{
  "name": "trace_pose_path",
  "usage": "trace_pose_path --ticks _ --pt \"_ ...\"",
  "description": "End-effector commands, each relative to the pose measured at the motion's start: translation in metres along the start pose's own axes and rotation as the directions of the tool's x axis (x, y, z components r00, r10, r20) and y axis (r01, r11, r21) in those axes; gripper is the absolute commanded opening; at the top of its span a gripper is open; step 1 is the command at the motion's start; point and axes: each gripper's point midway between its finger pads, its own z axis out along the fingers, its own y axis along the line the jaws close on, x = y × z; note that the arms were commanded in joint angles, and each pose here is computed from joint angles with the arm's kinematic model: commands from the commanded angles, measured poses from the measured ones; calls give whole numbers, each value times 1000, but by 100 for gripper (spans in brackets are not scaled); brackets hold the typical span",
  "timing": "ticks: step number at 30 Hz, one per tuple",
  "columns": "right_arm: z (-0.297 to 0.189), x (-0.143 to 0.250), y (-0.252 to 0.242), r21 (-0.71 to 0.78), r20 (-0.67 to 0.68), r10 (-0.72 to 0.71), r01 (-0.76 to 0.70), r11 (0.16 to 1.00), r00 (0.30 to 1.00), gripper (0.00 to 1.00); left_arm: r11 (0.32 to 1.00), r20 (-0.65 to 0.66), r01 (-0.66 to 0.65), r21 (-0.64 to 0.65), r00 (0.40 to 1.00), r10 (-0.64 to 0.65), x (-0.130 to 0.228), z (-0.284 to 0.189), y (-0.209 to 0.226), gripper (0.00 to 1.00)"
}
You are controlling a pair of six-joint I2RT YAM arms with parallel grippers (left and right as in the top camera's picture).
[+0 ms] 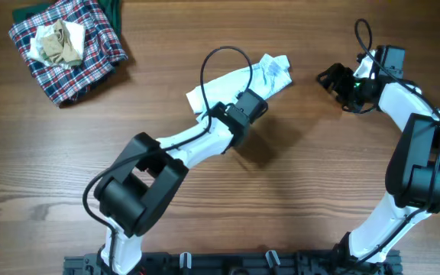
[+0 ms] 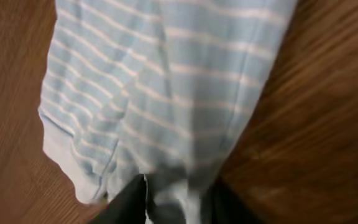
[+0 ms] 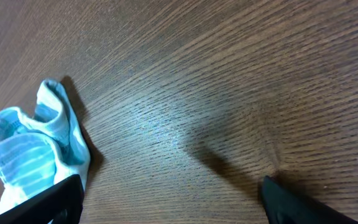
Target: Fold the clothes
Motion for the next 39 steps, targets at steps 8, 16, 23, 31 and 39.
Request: trace_pose_path --ticks 8,16,23,31,39 --pt "-9 -8 4 5 31 -31 31 999 999 92 1000 1 -19 -10 1000 19 -2 1 -8 9" --pt "-8 -4 3 9 19 -27 27 1000 999 92 993 27 -7 -118 1000 10 -10 -3 7 4" --pt "-8 0 1 20 1 -22 22 1000 1000 92 991 61 18 -134 998 -10 -18 -4 10 4" --pt "-8 7 -2 34 -24 -9 10 999 1000 92 983 92 85 -160 993 -71 -24 2 31 4" --pt "-9 9 -4 42 -34 -3 5 999 999 92 965 88 136 -224 989 -119 -19 7 57 4"
